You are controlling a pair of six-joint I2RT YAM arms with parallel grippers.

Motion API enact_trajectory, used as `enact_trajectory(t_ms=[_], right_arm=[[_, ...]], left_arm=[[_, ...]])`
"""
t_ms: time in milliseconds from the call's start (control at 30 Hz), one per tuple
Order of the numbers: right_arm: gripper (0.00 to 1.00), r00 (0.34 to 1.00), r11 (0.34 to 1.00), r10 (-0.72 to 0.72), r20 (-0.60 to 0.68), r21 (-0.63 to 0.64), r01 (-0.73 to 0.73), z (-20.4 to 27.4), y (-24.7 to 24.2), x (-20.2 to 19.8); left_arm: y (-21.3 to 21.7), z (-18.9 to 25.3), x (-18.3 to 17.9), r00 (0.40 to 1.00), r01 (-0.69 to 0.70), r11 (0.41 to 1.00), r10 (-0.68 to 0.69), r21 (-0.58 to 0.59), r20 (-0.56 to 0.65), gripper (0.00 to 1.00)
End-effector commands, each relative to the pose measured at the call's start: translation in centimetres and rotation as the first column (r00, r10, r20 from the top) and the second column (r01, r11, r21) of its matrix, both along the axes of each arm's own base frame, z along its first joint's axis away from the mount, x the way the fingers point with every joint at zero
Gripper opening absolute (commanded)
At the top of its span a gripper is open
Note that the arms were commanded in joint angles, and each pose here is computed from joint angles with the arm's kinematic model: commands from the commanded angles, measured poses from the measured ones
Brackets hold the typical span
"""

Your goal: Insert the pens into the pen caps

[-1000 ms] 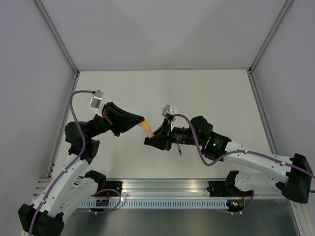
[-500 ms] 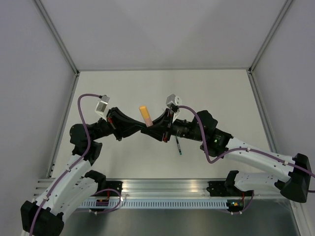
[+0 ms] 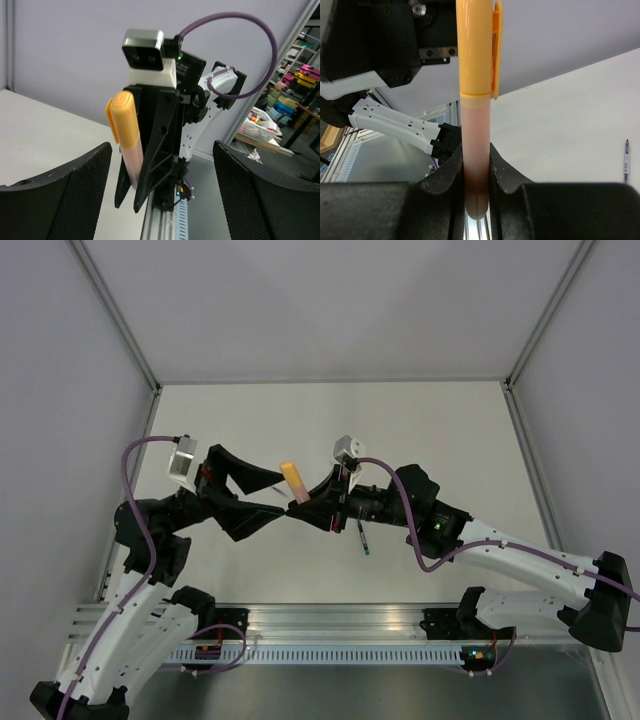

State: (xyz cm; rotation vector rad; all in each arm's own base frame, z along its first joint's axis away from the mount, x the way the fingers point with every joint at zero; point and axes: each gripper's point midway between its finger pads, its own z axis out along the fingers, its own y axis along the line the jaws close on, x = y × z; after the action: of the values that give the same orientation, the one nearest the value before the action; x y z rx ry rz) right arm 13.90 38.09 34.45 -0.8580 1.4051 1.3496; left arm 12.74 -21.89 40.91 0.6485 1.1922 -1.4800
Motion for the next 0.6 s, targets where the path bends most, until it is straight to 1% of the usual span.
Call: enact_trajectory(t_ms=[0,233,400,567], right_arm=[[0.00,0.998,0.998,0.064,0.024,0.027,-0.064,0.9,-0.2,-1.4],[0.00,0.992,0.992,0.122,0.009,0.022,-0.122,0.4,0.2,-2.3],[0.00,0.990,0.990,0.138,0.004,0.023,-0.138,0.4,0.3,-2.5],[0.00,0.990,0.989,0.142,0.003,0.030,-0.142,0.8,0.3,-2.6]], left_arm=[[0.7,2.2,0.7,0.993,-0.097,0.995,0.098,-0.017,0.062,0.87],[0.6,3.7,1.6,0.989,-0.123,0.991,0.126,-0.044,0.079,0.85],[0.3,3.5,2.6,0.989,-0.127,0.991,0.129,-0.035,0.071,0.85],[-0.1,2.8,3.2,0.991,-0.114,0.993,0.116,-0.026,0.064,0.80]])
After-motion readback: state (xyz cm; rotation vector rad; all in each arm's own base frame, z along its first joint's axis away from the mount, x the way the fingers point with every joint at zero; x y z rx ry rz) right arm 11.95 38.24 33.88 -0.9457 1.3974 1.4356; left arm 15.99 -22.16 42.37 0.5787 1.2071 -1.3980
